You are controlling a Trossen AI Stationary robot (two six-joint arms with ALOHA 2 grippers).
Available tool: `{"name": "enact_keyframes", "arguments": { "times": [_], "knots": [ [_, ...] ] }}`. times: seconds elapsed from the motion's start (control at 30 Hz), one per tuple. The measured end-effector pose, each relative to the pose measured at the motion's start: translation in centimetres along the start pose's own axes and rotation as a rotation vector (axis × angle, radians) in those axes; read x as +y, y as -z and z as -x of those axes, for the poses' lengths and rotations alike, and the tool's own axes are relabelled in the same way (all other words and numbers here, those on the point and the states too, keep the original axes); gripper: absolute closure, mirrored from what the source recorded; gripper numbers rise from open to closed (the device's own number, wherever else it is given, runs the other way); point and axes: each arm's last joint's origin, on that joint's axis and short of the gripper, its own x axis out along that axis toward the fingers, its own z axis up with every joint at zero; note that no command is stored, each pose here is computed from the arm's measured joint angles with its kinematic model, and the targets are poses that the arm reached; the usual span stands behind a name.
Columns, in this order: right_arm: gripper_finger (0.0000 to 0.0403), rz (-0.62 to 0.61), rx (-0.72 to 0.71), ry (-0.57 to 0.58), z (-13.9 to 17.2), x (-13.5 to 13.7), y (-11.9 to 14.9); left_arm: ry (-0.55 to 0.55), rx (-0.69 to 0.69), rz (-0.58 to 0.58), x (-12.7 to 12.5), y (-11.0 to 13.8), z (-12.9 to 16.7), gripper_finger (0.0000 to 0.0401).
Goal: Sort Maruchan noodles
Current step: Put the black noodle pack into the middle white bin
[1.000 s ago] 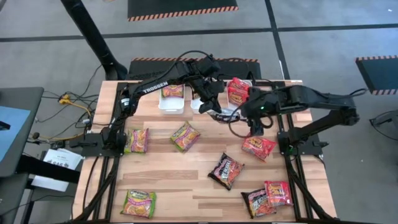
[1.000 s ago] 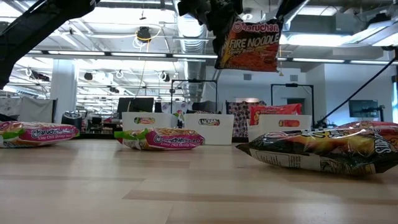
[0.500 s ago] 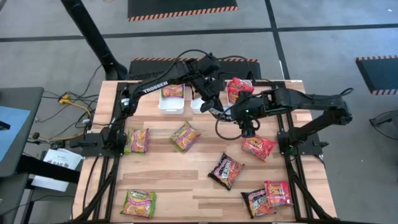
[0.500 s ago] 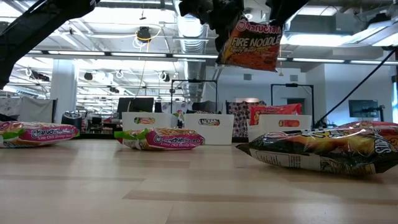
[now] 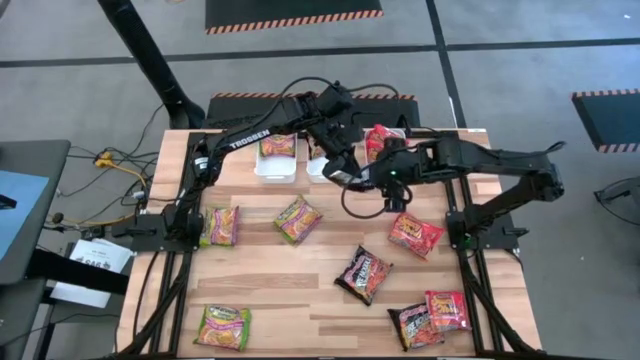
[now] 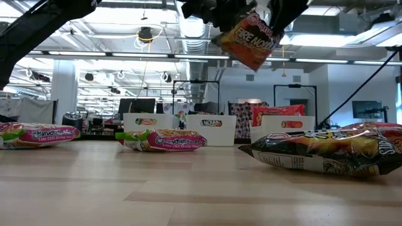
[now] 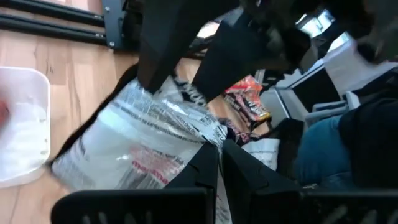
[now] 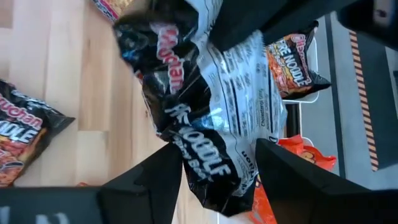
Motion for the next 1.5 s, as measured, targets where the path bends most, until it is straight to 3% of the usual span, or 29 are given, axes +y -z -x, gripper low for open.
{"name": "enact_keyframes", "arguments": {
  "times": [0.2,0.53,0.8,1.13,1.27,1.5],
  "knots": [
    [0.0215,0.010,0.045,0.023,-1.4,0.3,-0.5,0.004,-0.010,0.009,0.0,-0.1,0.0,0.0401],
    [0.0385,0.009,0.060,0.023,-1.8,0.5,-0.6,-0.005,-0.013,0.013,0.1,-0.1,0.0,0.0401],
    [0.0390,-0.008,0.070,0.036,-1.4,0.3,-0.3,-0.086,-0.021,0.058,0.4,-0.2,0.1,0.0384],
    [0.0392,0.007,0.111,0.029,-1.4,0.4,0.1,-0.101,-0.026,0.042,1.1,-0.2,0.3,0.0303],
    [0.0392,0.016,0.135,0.024,-1.3,0.4,0.4,-0.106,-0.039,0.109,1.9,-0.1,1.1,0.0283],
    [0.0393,0.003,0.155,0.028,-1.4,0.0,0.6,-0.035,-0.076,0.264,4.2,0.2,4.1,0.0281]
  ]
}}
